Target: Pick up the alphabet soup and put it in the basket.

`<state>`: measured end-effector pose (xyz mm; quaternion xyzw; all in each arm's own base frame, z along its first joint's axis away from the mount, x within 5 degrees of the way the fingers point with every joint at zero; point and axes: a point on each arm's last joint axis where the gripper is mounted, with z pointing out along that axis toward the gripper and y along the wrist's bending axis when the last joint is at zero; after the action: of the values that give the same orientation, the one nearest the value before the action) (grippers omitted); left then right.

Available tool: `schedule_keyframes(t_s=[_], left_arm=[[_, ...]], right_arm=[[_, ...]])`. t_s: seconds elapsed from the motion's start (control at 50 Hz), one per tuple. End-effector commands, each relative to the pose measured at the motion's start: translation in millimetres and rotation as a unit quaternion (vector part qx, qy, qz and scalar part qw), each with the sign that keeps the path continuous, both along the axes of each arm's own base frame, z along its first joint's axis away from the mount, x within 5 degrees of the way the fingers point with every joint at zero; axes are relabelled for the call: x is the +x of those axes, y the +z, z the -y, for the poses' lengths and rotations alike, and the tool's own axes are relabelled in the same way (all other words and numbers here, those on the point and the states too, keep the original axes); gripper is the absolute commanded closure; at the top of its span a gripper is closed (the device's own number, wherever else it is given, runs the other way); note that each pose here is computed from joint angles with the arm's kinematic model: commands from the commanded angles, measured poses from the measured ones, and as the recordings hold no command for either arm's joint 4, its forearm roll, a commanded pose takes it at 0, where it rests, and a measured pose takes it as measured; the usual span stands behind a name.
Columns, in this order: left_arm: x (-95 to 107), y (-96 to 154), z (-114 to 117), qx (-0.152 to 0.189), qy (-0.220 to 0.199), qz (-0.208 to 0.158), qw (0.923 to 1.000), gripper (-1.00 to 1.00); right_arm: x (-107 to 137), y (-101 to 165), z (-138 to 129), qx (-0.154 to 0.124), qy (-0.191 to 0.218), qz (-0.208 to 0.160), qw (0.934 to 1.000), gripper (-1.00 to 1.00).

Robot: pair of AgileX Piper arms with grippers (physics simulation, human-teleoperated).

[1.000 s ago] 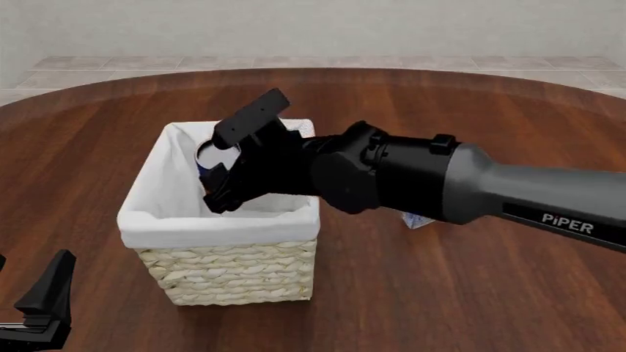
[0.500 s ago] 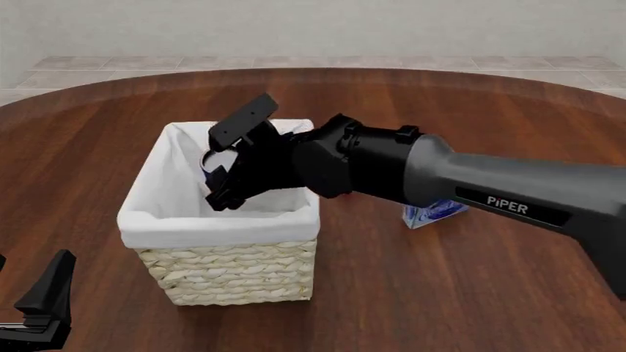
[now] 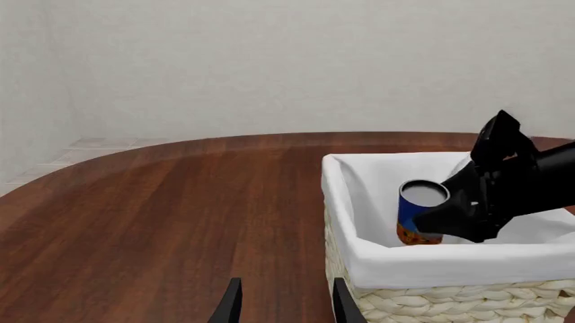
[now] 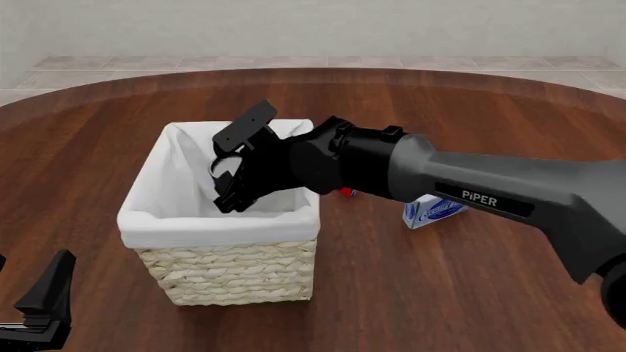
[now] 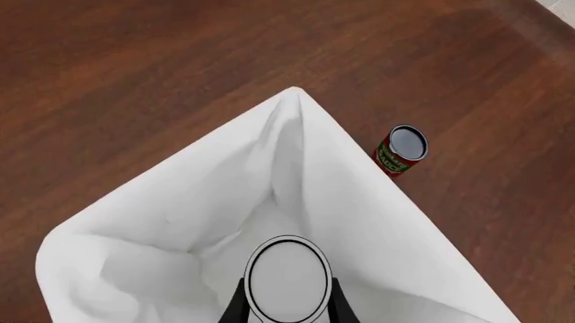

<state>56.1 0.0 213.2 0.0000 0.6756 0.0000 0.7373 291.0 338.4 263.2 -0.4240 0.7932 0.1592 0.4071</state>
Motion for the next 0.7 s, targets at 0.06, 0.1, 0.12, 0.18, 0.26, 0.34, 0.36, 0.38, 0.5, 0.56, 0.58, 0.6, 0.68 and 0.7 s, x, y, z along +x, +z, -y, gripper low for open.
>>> schedule_keyframes(t_s=[0.06,0.1,0.12,0.18,0.26,0.34,0.36,0.38,0.5,0.56,0.58,0.6,0.68,0.7], left_arm=[[0.0,0.0,0.0,0.0,0.0,0.0,1.0,-1.0],[0.0,0.0,0.0,0.0,0.0,0.0,1.0,-1.0],[0.0,0.0,0.0,0.0,0.0,0.0,1.0,-1.0],[0.0,0.0,0.0,0.0,0.0,0.0,1.0,-1.0],[0.0,0.0,0.0,0.0,0.0,0.0,1.0,-1.0],[0.0,0.0,0.0,0.0,0.0,0.0,1.0,-1.0],[0.0,0.0,0.0,0.0,0.0,0.0,1.0,-1.0],[0.0,0.0,0.0,0.0,0.0,0.0,1.0,-1.0],[0.0,0.0,0.0,0.0,0.0,0.0,1.0,-1.0],[0.0,0.0,0.0,0.0,0.0,0.0,1.0,-1.0],[0.0,0.0,0.0,0.0,0.0,0.0,1.0,-1.0],[0.0,0.0,0.0,0.0,0.0,0.0,1.0,-1.0],[0.0,0.0,0.0,0.0,0.0,0.0,1.0,-1.0],[0.0,0.0,0.0,0.0,0.0,0.0,1.0,-1.0]], right_arm=[[-0.1,4.6,-0.6,0.004,-0.001,0.003,1.0,-1.0],[0.1,4.7,-0.7,0.005,-0.001,0.004,1.0,-1.0],[-0.3,4.7,-0.8,0.005,-0.001,0.003,1.0,-1.0],[-0.9,4.4,-1.0,0.005,-0.001,0.003,1.0,-1.0],[-3.3,5.4,-1.1,0.007,0.001,0.004,1.0,-1.0],[-3.2,5.8,-0.8,0.007,0.001,0.005,1.0,-1.0],[-4.6,6.5,-0.9,0.007,0.002,0.005,1.0,-1.0],[-5.5,7.4,-0.9,0.008,0.003,0.006,0.9999,-1.0],[-9.4,13.5,-0.6,0.012,0.007,0.01,0.9998,-1.0],[-10.3,18.2,-0.1,0.015,0.009,0.015,0.9997,-1.0],[-11.4,20.5,0.2,0.017,0.01,0.017,0.9997,-1.0],[-11.3,22.2,0.4,0.018,0.009,0.018,0.9996,-1.0],[-13.2,32.2,2.4,0.025,0.011,0.027,0.9992,-1.0],[-13.2,32.2,2.4,0.025,0.011,0.027,0.9992,-1.0]])
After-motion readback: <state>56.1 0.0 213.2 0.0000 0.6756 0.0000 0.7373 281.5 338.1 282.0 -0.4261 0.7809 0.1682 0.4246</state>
